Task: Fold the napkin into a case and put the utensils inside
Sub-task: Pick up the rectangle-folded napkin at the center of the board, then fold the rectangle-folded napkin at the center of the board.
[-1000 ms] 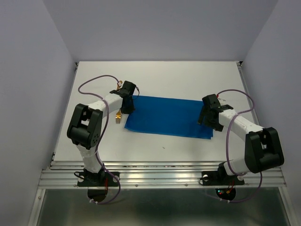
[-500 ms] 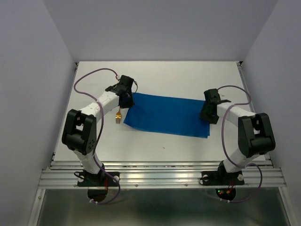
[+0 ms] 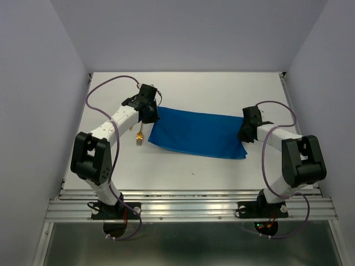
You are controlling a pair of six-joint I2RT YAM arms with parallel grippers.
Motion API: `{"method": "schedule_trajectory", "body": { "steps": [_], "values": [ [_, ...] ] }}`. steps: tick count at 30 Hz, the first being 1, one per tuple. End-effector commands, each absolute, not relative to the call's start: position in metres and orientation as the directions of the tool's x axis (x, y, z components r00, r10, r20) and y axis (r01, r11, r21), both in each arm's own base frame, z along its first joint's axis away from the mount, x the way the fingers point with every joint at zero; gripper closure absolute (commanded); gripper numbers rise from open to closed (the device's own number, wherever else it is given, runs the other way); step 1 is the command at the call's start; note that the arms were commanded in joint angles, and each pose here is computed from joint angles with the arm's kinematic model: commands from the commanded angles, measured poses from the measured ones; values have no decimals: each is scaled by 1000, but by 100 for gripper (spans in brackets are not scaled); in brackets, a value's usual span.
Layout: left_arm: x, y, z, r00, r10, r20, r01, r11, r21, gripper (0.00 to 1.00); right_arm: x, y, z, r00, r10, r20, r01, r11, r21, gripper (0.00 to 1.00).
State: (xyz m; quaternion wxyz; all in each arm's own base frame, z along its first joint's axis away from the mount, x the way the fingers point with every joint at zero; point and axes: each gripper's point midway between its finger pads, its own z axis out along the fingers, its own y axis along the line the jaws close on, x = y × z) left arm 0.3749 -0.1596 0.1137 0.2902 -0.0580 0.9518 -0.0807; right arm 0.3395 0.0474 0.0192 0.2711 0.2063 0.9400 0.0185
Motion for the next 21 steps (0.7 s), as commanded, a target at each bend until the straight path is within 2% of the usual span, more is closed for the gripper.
{"method": "schedule_trajectory", "body": {
  "steps": [1, 14, 21],
  "values": [
    [380, -166, 158, -779, -167, -604, -20, 970, -243, 100, 313, 63, -4, -824, 406, -395, 364, 914, 181, 90],
    [368, -221, 188, -760, -147, -633, 91, 941, -327, 100, 314, 123, -8, -821, 451, -350, 357, 884, 301, 89],
    [358, -259, 188, -783, -113, -612, 162, 912, -377, 100, 321, 155, -11, -831, 448, -329, 344, 880, 328, 89]
  ]
}}
